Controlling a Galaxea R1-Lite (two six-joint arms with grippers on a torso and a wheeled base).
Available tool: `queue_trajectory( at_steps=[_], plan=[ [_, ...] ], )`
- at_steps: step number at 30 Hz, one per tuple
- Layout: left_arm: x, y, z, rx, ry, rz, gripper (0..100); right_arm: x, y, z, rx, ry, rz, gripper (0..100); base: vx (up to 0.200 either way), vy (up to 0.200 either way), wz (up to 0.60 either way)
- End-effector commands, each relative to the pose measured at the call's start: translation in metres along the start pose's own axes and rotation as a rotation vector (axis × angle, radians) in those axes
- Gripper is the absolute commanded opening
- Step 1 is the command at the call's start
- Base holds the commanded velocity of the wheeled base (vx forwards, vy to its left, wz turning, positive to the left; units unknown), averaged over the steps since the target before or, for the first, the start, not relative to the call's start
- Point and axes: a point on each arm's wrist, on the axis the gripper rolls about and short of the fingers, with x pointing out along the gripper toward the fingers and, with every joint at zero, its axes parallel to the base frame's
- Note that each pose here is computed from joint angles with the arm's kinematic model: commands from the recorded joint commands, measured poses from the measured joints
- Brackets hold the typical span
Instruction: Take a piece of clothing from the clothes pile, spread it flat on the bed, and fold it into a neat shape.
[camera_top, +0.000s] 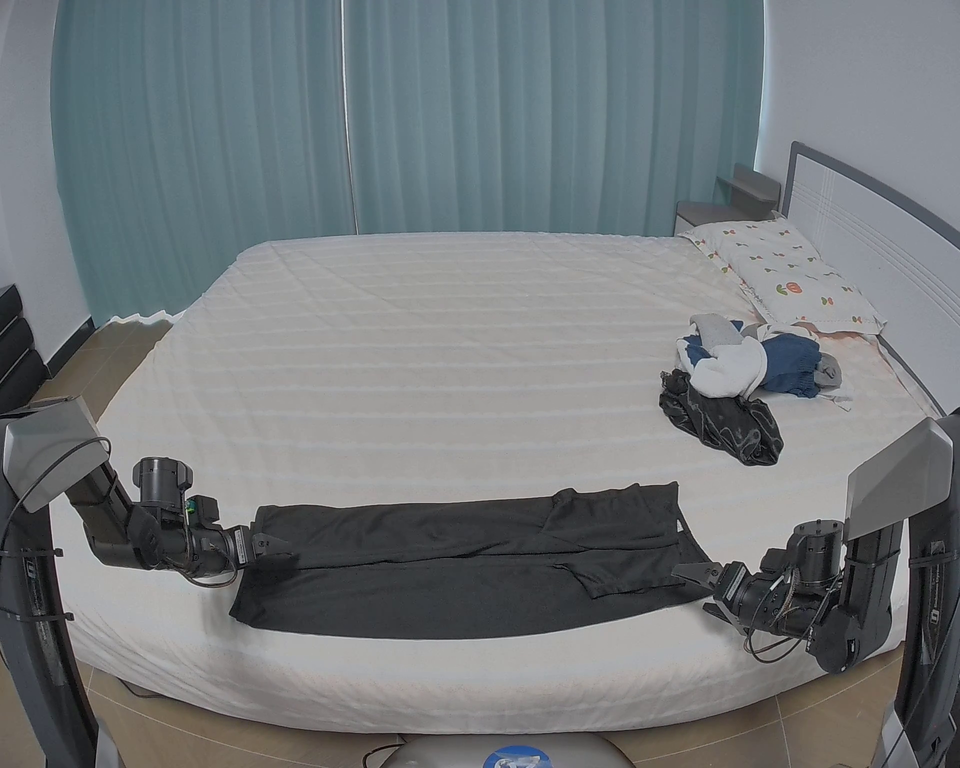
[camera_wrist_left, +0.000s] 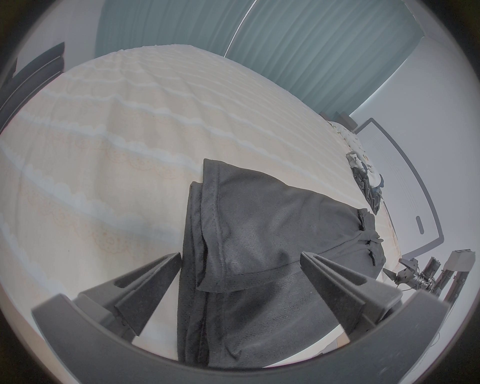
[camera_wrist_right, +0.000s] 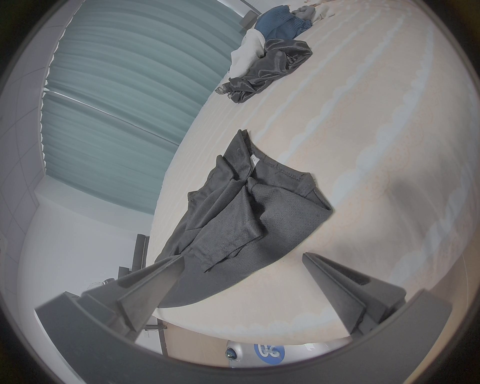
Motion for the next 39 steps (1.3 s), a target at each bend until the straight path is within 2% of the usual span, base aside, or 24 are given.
queue_trajectory(
  at_steps=[1, 12, 15, 19, 28, 29, 39],
  plan=[
    [0.000, 0.002, -0.001, 0.000, 0.000, 0.004, 100, 0.000, 0.001, 0.000, -0.003, -0.005, 0.007, 100, 0.000, 0.000, 0.00],
    [0.004, 0.002, -0.001, 0.017, 0.000, 0.000, 100, 0.000, 0.000, 0.001, -0.002, -0.006, 0.006, 100, 0.000, 0.000, 0.00],
    [0.010, 0.005, -0.005, 0.061, 0.015, 0.003, 100, 0.000, 0.000, 0.001, -0.002, -0.006, 0.006, 100, 0.000, 0.000, 0.00],
    [0.010, 0.007, -0.007, 0.102, 0.013, -0.022, 100, 0.000, 0.000, 0.001, -0.002, -0.006, 0.006, 100, 0.000, 0.000, 0.00],
    [0.010, 0.006, -0.007, 0.113, 0.003, -0.054, 100, 0.000, 0.000, 0.001, -0.002, -0.006, 0.006, 100, 0.000, 0.000, 0.00],
    [0.010, 0.006, -0.008, 0.113, 0.004, -0.054, 0, 0.000, 0.000, 0.001, -0.002, -0.006, 0.006, 100, 0.000, 0.000, 0.00],
    [0.010, 0.008, -0.008, 0.099, 0.004, -0.052, 0, 0.000, 0.000, 0.001, -0.001, -0.006, 0.006, 100, 0.000, 0.000, 0.00]
  ],
)
